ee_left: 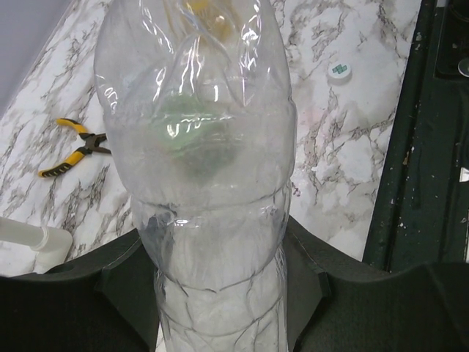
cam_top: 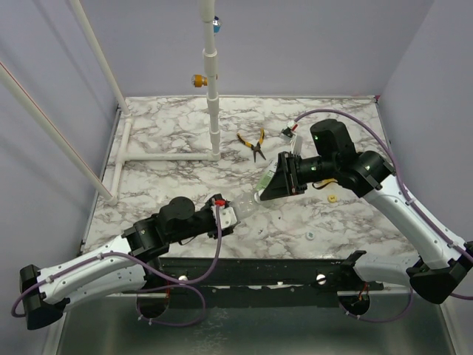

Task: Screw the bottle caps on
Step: Screw the bottle cap onto the plastic bottle.

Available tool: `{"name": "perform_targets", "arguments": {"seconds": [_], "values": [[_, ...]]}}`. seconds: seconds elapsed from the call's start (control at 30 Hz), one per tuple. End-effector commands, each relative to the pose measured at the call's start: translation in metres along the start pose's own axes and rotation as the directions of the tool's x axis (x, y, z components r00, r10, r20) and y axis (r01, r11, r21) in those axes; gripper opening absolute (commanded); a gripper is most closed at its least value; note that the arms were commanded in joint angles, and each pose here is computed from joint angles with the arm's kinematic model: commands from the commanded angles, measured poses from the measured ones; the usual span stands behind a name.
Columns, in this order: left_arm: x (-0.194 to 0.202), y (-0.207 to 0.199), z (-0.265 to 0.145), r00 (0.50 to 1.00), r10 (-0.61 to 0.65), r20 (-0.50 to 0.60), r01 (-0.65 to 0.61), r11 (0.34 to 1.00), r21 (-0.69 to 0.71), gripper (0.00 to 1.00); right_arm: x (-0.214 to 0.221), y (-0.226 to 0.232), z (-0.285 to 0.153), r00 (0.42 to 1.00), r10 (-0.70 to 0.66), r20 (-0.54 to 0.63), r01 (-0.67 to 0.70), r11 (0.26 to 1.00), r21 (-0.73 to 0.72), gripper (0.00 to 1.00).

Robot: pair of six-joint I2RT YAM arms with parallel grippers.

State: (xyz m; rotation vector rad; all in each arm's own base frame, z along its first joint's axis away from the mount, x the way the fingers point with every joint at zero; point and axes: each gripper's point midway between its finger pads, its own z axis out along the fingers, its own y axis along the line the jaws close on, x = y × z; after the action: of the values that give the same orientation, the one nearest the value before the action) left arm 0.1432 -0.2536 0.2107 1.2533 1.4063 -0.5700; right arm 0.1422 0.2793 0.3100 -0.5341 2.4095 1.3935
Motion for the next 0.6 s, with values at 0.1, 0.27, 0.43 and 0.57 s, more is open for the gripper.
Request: {"name": "perform_targets", "arguments": {"seconds": [0.1,0.27,0.43,0.57], "values": [[-0.025,0.027,0.007,0.995,0.036,0.092,-0.023,0.991,-0.135,0.4,0.015,-0.001,0.0,0.997,0.043,-0.059,-0.043,0.999,-0.004,0.2],[-0.027,0.039,0.007,0.993,0.041,0.106,-0.018,0.978,-0.208,0.4,0.014,-0.004,0.005,0.996,0.068,-0.06,-0.068,0.998,0.006,0.2],[-0.027,0.049,0.009,0.994,0.056,0.096,-0.029,0.965,-0.262,0.39,0.006,-0.009,0.009,0.994,0.095,-0.045,-0.093,0.995,0.04,0.2],[-0.034,0.059,0.01,0.99,0.08,0.115,-0.04,0.949,-0.314,0.39,0.0,-0.009,0.013,0.992,0.119,-0.038,-0.118,0.992,0.047,0.2]]}}
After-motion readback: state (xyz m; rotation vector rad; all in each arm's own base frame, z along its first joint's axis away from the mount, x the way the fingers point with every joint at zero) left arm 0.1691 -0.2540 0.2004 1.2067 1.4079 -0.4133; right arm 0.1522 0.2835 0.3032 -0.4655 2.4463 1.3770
